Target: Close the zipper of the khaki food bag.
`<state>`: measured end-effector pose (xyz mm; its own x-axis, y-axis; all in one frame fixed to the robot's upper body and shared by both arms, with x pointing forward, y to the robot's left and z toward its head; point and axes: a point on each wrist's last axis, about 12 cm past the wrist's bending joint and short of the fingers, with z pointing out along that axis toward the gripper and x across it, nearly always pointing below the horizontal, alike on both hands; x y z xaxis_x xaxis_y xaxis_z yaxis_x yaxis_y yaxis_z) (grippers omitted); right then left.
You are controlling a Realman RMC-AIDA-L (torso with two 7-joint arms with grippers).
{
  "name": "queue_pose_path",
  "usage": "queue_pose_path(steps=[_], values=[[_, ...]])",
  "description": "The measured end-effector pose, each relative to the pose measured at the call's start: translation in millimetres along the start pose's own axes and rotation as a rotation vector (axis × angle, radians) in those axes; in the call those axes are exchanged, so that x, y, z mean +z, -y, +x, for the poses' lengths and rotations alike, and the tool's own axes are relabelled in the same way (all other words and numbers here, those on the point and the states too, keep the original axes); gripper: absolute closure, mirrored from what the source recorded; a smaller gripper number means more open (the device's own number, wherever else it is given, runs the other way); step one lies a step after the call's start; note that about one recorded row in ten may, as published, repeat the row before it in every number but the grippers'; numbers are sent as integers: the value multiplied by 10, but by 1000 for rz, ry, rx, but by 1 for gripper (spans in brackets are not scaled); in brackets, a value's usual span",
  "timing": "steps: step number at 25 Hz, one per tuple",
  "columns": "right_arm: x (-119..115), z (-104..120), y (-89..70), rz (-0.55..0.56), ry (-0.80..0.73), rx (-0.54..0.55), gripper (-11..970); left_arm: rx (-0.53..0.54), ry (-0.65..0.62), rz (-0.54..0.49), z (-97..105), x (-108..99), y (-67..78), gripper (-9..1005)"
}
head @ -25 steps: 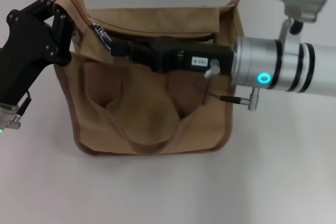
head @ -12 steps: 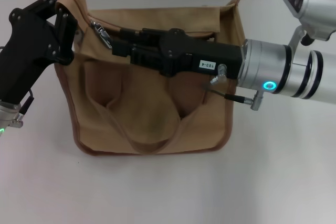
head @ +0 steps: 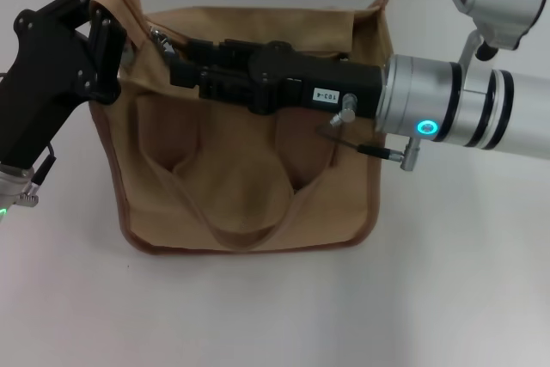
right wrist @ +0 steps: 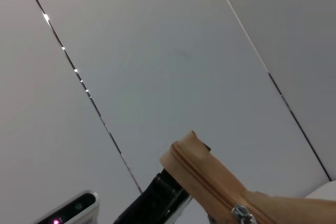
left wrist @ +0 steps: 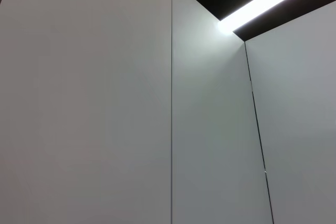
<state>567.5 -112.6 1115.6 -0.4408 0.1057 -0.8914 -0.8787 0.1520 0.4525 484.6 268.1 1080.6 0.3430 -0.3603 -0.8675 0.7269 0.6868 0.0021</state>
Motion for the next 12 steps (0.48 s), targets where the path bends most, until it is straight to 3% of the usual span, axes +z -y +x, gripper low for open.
queue_pose_path(steps=[12], values=[[139,-29,-51,-50,-51,34,390,-2,3,10,6,38,1,961]])
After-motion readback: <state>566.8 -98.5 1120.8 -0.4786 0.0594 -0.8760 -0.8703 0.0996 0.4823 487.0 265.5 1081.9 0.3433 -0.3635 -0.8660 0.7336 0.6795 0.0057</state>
